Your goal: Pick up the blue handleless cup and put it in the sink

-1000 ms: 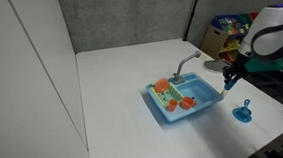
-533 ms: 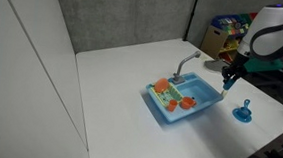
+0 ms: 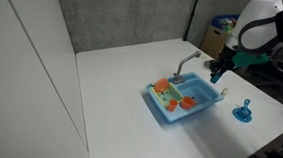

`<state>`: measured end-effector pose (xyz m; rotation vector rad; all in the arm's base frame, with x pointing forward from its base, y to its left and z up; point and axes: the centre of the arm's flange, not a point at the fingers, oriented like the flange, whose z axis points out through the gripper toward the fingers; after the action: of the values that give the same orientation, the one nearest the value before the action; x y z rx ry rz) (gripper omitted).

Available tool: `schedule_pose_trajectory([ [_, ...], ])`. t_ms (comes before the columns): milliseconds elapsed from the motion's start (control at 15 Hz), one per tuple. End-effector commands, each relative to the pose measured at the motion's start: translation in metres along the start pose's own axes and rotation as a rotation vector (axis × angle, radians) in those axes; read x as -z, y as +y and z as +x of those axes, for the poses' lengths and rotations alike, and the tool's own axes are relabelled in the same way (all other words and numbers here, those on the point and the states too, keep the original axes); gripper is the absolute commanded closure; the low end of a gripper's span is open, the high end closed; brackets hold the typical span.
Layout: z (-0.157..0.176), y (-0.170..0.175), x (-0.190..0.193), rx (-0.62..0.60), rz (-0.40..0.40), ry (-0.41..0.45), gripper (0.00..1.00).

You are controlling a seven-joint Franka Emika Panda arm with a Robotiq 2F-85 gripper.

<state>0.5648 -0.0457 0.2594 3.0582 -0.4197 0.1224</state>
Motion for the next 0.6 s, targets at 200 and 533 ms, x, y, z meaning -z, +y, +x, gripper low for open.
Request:
schedule_pose_trajectory([
  [200, 0.041, -0.026, -0.014, 0.121, 0.042, -0.014, 0.83],
  [533, 0.055, -0.032, -0.039, 0.164, 0.051, -0.028, 0.83],
])
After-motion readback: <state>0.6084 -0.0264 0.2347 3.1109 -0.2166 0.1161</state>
